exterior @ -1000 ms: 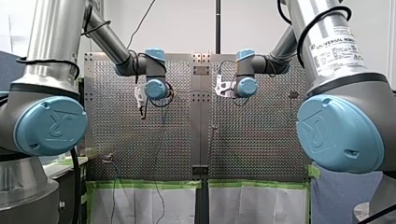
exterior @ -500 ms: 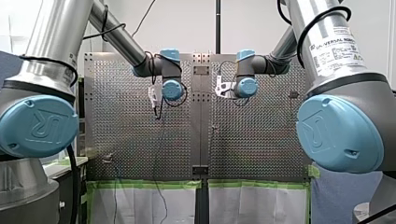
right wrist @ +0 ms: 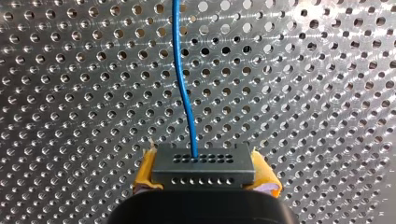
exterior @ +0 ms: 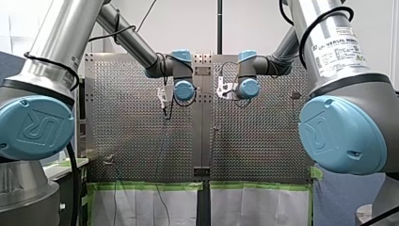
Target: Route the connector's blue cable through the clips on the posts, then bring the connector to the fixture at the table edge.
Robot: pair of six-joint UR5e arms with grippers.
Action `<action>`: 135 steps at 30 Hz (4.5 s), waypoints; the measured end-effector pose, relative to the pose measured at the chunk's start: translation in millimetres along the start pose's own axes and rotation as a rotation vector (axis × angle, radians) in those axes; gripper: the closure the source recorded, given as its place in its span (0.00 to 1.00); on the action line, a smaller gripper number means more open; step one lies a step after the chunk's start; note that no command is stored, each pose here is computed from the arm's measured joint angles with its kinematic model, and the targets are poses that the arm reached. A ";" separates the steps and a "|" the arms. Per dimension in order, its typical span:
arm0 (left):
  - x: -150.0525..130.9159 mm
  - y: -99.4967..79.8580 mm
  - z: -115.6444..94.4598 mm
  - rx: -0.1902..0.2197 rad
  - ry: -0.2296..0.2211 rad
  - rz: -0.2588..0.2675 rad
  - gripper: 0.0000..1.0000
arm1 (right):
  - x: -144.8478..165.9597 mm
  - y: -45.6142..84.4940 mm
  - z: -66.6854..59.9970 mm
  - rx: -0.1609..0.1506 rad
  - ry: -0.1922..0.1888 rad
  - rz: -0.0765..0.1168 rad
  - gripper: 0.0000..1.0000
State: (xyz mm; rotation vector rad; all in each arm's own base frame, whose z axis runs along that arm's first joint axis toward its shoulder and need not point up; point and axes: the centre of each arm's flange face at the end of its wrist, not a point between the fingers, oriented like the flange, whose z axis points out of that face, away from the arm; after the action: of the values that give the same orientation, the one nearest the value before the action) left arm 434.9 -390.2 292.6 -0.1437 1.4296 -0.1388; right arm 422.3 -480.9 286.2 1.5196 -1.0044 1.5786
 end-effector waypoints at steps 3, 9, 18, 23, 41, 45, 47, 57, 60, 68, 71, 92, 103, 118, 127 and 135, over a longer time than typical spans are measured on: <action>7.7 -0.7 7.6 -0.007 0.007 0.007 0.00 | -0.5 0.0 -0.1 0.001 -0.002 0.000 1.00; 21.8 -1.5 23.1 -0.018 0.006 0.009 0.00 | -0.8 0.2 -0.2 0.003 -0.006 -0.004 1.00; 16.2 -1.4 38.0 -0.040 -0.016 0.015 0.00 | -1.0 0.4 -0.1 0.003 -0.007 -0.009 1.00; 16.9 0.4 38.0 -0.051 -0.017 0.023 0.00 | -1.0 0.4 -0.1 0.003 -0.008 -0.009 1.00; 25.0 3.9 45.4 -0.055 -0.019 0.055 0.00 | -1.7 0.1 -0.8 0.004 -0.015 -0.007 1.00; 25.0 5.4 47.9 -0.050 -0.026 0.061 0.00 | -2.3 -0.1 -1.4 0.005 -0.019 -0.008 1.00; 24.7 6.0 49.1 -0.050 -0.032 0.063 0.22 | -2.3 -0.2 -1.5 0.005 -0.019 -0.009 1.00; 25.4 6.8 51.2 -0.036 -0.045 0.070 0.98 | -2.3 0.4 -1.4 0.004 -0.021 -0.010 1.00; 26.4 8.1 51.0 -0.037 -0.043 0.074 0.98 | -2.4 0.5 -1.5 0.004 -0.022 -0.010 1.00; 30.4 7.8 48.7 -0.007 -0.040 0.081 0.98 | -5.2 2.2 -4.1 0.000 -0.050 -0.011 1.00; 33.4 6.9 46.0 0.009 -0.034 0.085 0.98 | -8.2 3.1 -7.0 -0.003 -0.074 -0.015 1.00; 80.2 3.6 23.9 0.059 0.018 0.118 0.98 | -65.5 24.1 -42.4 -0.043 -0.173 -0.021 1.00; 127.6 -1.5 16.8 0.083 0.049 0.140 0.98 | -87.8 32.9 -58.9 -0.059 -0.205 -0.025 1.00; 148.9 -1.7 5.7 0.083 0.077 0.156 0.98 | -103.5 51.1 -65.6 -0.091 -0.165 -0.017 1.00; 150.4 -6.1 -1.0 0.091 0.078 0.155 0.98 | -121.6 58.7 -61.0 -0.100 -0.169 -0.014 1.00; 170.2 -13.1 -4.8 0.097 0.091 0.159 0.98 | -134.3 61.3 -58.6 -0.097 -0.176 -0.012 1.00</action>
State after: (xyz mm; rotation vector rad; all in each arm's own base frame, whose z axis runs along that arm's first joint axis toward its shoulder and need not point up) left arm 453.1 -434.1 128.6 0.0567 1.5154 -0.0841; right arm 348.4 -452.6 148.6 1.6150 -1.1491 1.3858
